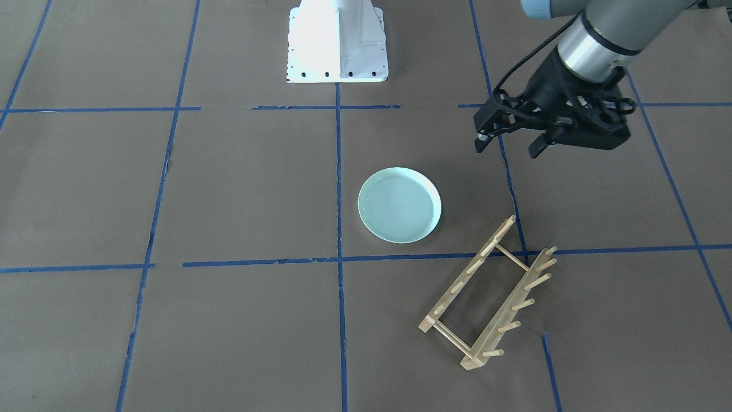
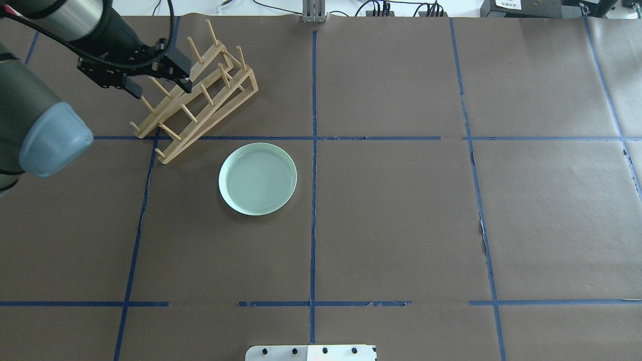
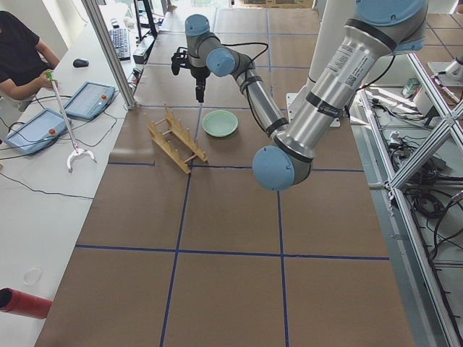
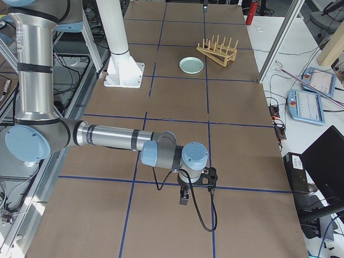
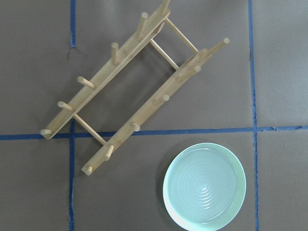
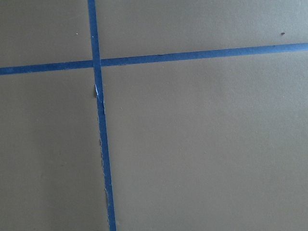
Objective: Place plate on rack
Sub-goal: 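Move the left gripper over the pale green plate's edge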
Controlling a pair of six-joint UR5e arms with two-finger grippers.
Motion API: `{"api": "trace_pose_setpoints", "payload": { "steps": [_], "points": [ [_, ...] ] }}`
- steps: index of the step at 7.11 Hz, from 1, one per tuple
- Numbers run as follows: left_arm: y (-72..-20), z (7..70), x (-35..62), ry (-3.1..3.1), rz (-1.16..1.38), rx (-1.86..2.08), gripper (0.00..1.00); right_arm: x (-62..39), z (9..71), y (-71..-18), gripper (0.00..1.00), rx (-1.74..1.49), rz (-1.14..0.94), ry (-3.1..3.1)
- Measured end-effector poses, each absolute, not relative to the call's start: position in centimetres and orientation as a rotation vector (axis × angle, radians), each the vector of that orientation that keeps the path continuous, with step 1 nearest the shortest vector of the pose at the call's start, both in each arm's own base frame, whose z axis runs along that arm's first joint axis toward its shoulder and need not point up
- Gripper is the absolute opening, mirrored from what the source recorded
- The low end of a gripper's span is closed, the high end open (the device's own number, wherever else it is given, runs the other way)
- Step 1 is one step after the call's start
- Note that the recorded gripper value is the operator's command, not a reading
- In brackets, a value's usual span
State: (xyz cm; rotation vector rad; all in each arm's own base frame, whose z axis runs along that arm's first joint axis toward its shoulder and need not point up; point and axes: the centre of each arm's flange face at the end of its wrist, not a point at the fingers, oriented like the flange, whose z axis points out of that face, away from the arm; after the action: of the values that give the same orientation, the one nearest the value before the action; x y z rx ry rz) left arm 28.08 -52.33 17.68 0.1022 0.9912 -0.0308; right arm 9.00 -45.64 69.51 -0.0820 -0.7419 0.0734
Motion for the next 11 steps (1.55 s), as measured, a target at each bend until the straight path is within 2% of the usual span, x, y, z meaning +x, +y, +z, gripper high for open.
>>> {"api": "trace_pose_setpoints", "payload": {
  "steps": [7,11],
  "points": [
    [-47.9,12.0,46.7,0.719,0.009,0.257,1.00,9.0,69.5,-45.7,1.00,-0.081,0.073,-0.742],
    [-47.7,17.3,58.9,0.687,0.043,0.195,1.00,9.0,69.5,-45.7,1.00,-0.081,0.073,-0.742]
  ]
}}
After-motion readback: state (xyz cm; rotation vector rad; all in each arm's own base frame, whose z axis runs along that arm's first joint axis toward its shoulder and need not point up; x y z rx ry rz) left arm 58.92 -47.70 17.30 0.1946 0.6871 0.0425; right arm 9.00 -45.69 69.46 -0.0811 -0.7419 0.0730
